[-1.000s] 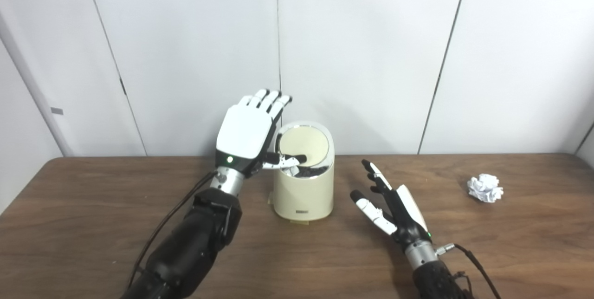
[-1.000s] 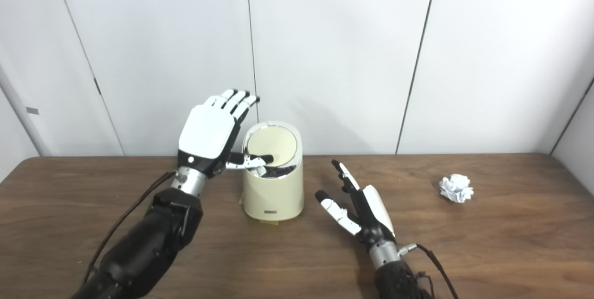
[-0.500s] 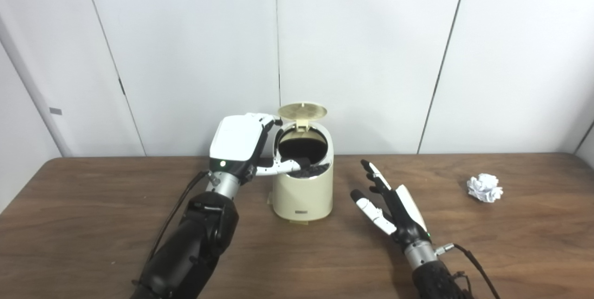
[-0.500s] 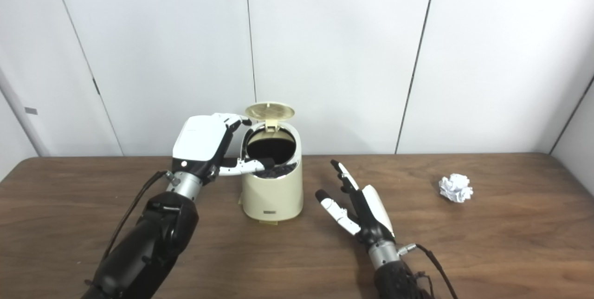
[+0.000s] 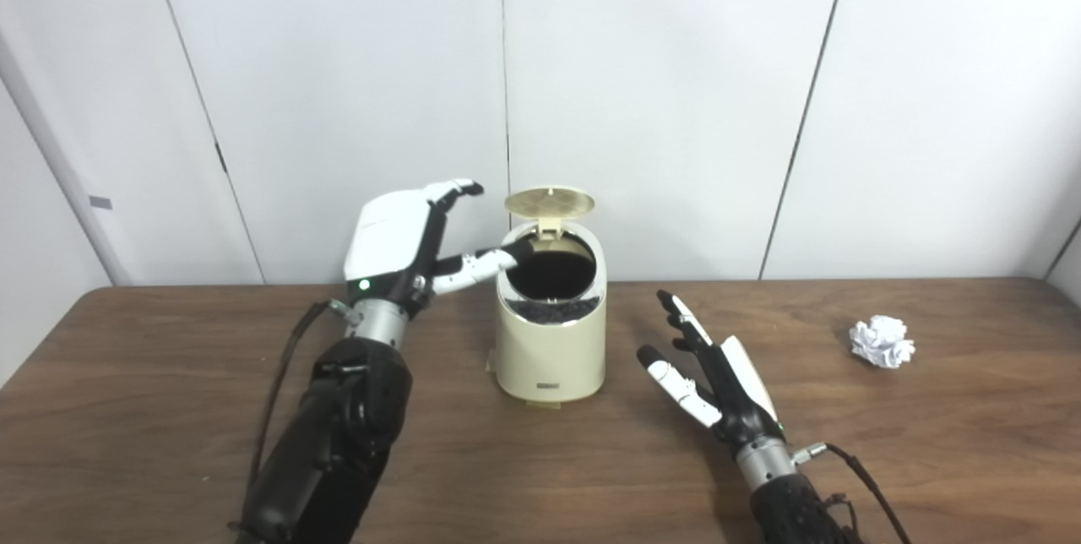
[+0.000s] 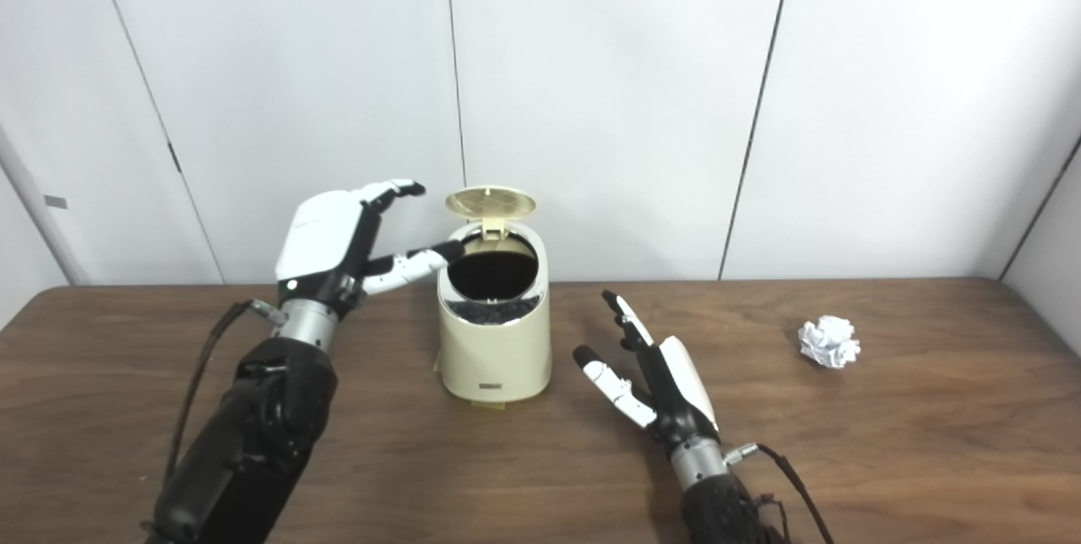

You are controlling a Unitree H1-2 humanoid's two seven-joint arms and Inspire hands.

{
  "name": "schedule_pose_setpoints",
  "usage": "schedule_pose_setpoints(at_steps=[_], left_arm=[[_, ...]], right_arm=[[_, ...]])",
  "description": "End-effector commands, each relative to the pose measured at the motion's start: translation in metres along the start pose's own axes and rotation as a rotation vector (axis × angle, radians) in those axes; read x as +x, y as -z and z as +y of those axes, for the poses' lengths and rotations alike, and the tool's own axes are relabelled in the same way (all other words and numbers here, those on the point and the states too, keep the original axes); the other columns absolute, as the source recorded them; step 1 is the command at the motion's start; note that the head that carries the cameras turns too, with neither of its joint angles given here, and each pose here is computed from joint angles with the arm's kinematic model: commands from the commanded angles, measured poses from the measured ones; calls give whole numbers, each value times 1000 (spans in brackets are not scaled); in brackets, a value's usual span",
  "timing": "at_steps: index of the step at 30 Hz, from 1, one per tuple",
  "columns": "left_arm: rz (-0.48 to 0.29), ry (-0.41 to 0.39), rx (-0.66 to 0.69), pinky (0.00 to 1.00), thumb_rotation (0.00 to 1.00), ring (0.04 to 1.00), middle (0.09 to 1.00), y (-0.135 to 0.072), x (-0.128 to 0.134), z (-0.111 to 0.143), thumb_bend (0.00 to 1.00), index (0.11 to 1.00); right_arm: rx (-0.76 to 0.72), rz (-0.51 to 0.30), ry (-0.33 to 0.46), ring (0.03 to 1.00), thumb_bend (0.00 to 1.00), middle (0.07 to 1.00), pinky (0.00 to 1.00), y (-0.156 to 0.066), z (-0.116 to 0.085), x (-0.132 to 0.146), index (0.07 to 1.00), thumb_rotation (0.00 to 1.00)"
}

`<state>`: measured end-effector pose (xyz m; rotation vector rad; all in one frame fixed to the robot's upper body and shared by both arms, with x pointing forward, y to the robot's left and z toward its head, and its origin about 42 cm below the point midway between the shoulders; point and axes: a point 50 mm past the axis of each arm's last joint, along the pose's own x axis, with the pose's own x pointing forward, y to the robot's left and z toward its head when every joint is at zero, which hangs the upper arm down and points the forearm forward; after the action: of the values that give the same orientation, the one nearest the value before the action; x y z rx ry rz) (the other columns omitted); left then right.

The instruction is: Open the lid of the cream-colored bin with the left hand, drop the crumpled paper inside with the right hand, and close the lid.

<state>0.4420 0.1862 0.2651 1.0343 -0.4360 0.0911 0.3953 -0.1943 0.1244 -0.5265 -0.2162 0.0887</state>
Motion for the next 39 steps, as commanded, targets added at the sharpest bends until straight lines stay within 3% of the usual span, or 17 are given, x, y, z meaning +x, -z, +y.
schedule_pose_setpoints(at_steps=[1, 2, 4, 5, 7, 9, 10, 11, 15, 20, 25, 30, 33, 35, 39], left_arm=[[-32, -80, -38, 656, 1000, 793, 834, -9, 10, 29, 947, 851], [-32, -77, -62, 651, 1000, 796, 841, -6, 6, 32, 930, 856], [-46, -81, -141, 667, 925, 810, 846, 0, -3, 37, 773, 849], [-59, -88, -189, 655, 773, 795, 833, 4, -9, 37, 539, 828], [-78, -106, -283, 655, 783, 789, 825, 10, -20, 37, 468, 821], [-92, -115, -356, 655, 889, 771, 803, 16, -29, 37, 383, 806], [-95, -116, -382, 658, 901, 766, 795, 19, -34, 37, 354, 800], [-91, -111, -400, 652, 850, 757, 785, 23, -39, 37, 325, 794], [-57, -88, -440, 647, 605, 749, 771, 35, -58, 35, 349, 785], [-32, -67, -450, 649, 610, 751, 771, 53, -73, 25, 373, 783], [-18, -53, -456, 644, 600, 744, 763, 60, -85, 19, 359, 768], [-5, -27, -525, 677, 638, 764, 779, 68, -98, 12, 344, 770], [-8, -31, -589, 695, 945, 765, 778, 75, -104, 8, 360, 768], [-5, -33, -611, 690, 986, 759, 776, 79, -106, 8, 401, 765], [25, -32, -645, 689, 1000, 761, 777, 88, -111, 11, 311, 769]], right_arm=[[-12, -53, 31, 928, 477, 952, 853, -9, -9, 5, 936, 903], [-22, -50, 38, 925, 495, 951, 849, -11, -11, 4, 933, 894], [-34, -54, 66, 919, 536, 949, 837, -18, -17, 3, 931, 800], [-43, -61, 86, 903, 573, 932, 802, -21, -21, 3, 915, 651], [-93, -79, 131, 882, 599, 918, 762, -28, -29, 3, 903, 597], [-148, -80, 166, 845, 648, 903, 702, -36, -38, 4, 883, 484], [-178, -76, 175, 833, 656, 903, 681, -40, -43, 4, 883, 408], [-234, -69, 176, 823, 674, 895, 673, -45, -50, 5, 879, 321], [-485, -20, 126, 812, 793, 873, 650, -63, -83, 11, 857, 295], [-708, 37, 54, 852, 928, 914, 662, -79, -126, 20, 841, 286], [-849, 114, -8, 868, 996, 908, 695, -87, -169, 35, 828, 280], [-972, 213, -53, 875, 1000, 914, 698, -92, -206, 54, 827, 273], [-982, 291, -61, 903, 1000, 921, 703, -89, -224, 65, 831, 226], [-976, 340, -60, 898, 987, 930, 697, -85, -233, 68, 836, 193], [-977, 409, -59, 892, 985, 929, 671, -76, -250, 72, 835, 160]])
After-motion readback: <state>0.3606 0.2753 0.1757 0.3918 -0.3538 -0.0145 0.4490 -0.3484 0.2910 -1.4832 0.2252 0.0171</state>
